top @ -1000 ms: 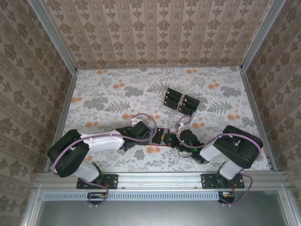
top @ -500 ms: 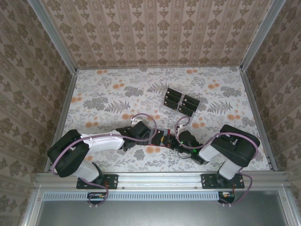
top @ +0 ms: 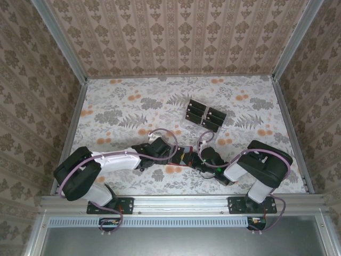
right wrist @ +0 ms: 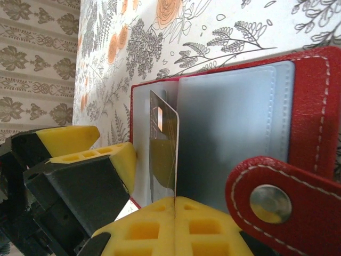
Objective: Put the credit cards into the card holder
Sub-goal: Insert the credit card into the card slot.
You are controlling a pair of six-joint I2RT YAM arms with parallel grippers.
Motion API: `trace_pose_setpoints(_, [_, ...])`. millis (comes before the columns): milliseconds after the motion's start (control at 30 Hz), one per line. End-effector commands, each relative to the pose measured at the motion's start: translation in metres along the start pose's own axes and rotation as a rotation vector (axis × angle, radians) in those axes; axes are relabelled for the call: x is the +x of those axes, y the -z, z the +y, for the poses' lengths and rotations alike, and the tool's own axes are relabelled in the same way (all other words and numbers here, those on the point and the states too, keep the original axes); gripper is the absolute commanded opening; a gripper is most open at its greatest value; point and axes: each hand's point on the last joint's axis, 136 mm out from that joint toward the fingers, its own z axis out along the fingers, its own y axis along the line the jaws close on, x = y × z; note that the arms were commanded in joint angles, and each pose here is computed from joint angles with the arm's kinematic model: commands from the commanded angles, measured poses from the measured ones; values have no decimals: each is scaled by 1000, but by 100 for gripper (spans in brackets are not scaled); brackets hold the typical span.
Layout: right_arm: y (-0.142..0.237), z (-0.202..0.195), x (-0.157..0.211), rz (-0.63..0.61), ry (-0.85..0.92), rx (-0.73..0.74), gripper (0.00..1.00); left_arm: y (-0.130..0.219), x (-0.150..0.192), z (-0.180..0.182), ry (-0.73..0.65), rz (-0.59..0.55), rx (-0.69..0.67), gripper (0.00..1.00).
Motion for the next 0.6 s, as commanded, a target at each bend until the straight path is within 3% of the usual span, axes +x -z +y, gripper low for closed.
trace_pose_setpoints(0, [-5, 0, 4, 29, -20, 8, 0, -3, 23, 14, -39, 63, -53, 100])
trace_pose_setpoints(567, [-7, -10, 9, 110, -89, 49, 0, -4, 21, 11, -44, 58, -47, 100])
